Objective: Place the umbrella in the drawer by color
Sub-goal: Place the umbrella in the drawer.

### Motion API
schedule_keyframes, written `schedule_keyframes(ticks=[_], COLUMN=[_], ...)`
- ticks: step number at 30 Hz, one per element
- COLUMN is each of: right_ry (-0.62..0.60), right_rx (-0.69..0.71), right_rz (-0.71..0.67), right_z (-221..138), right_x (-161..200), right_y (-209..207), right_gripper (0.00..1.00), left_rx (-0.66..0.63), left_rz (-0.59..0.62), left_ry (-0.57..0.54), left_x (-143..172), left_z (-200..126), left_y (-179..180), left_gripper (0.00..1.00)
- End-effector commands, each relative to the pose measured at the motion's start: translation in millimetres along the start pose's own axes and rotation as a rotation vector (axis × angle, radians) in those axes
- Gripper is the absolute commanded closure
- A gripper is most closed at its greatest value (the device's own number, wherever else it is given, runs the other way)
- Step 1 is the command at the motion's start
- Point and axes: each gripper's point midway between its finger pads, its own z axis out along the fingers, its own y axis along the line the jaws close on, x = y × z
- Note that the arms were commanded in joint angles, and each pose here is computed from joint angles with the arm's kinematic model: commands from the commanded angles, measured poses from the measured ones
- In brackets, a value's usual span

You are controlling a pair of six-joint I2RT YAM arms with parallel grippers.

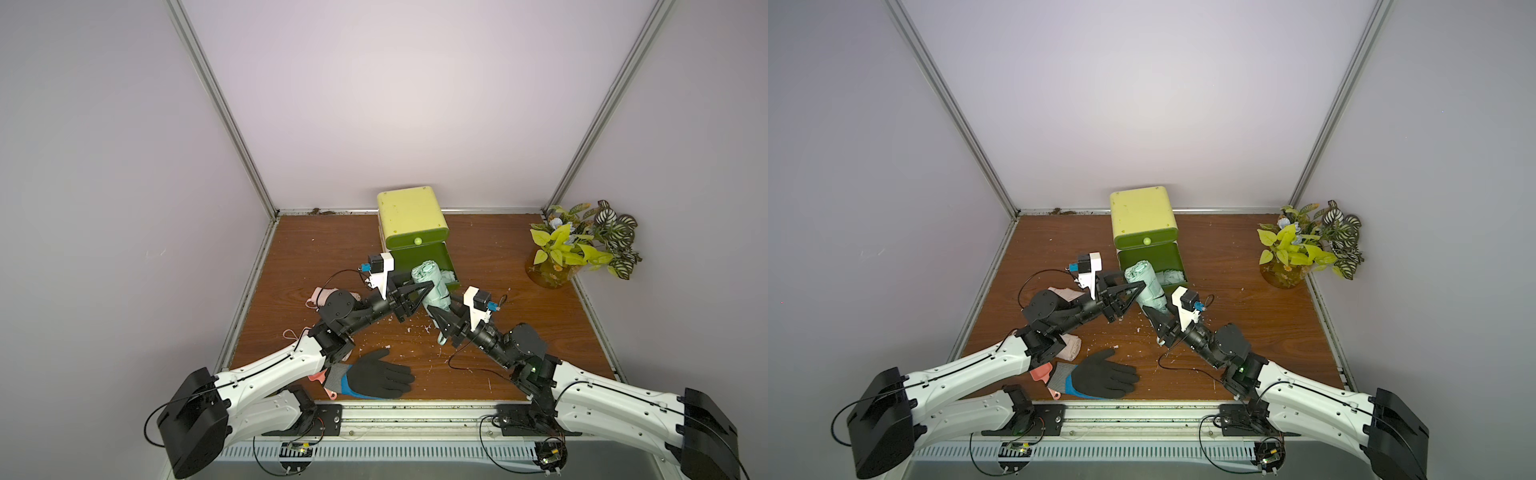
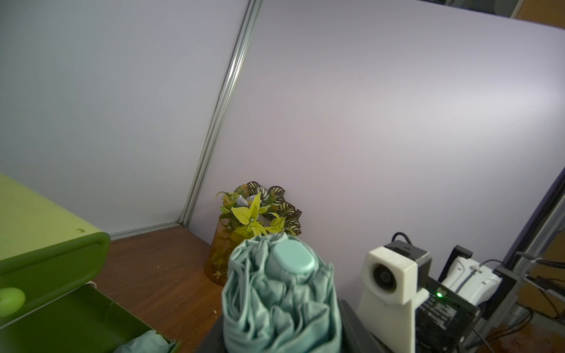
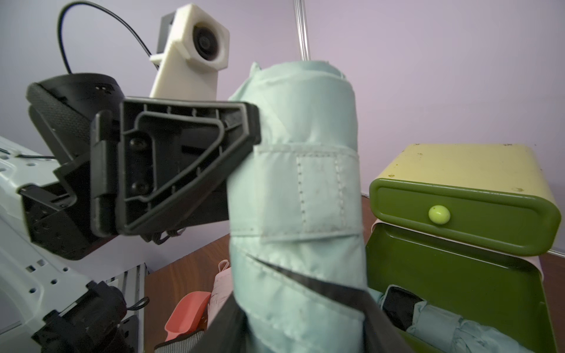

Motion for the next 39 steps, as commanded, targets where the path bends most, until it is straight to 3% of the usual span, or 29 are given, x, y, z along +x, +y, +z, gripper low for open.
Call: schedule_keyframes(ticks=[1, 3, 7, 14, 19, 23, 31, 39], right_ry=[-0.121, -0.095, -0.045, -0.057, -0.095, -0.127, -0.185, -0.193], right_rx=[-0.041, -0.025, -0.01, 0.159, 0.258, 0.32, 0.394, 0.406], right_rz=[-0.011, -0.026, -0.081, -0.192, -0.235, -0.252, -0.244, -0.229], right_z=[4, 6, 4, -30, -60, -77, -93, -96], right_x=[-46, -41, -31, -34, -31, -27, -23, -24], right_y=[12, 10, 7, -26, -46, -58, -73, -75], right_gripper=[0.92, 0.89, 0.78, 0.26, 0.02, 0.01, 0.01, 0.01], left_rx=[0.071, 0.055, 0.0, -0.22, -0.347, -0.407, -0.445, -0.69], left_rz=[0.022, 0.038, 0.146, 0.466, 0.635, 0.748, 1.007, 1.087], left_ry=[-0.053, -0.074, -0.133, -0.195, -0.191, -0.107, 0.095, 0.33], left_x=[-21, -26, -46, -84, -91, -74, -5, 36], left_z=[4, 3, -1, 11, 28, 48, 72, 49], left_y=[-19, -18, -17, 9, 34, 58, 108, 171], left_gripper=[0.67, 0.74, 0.77, 0.84, 0.84, 0.84, 0.82, 0.79])
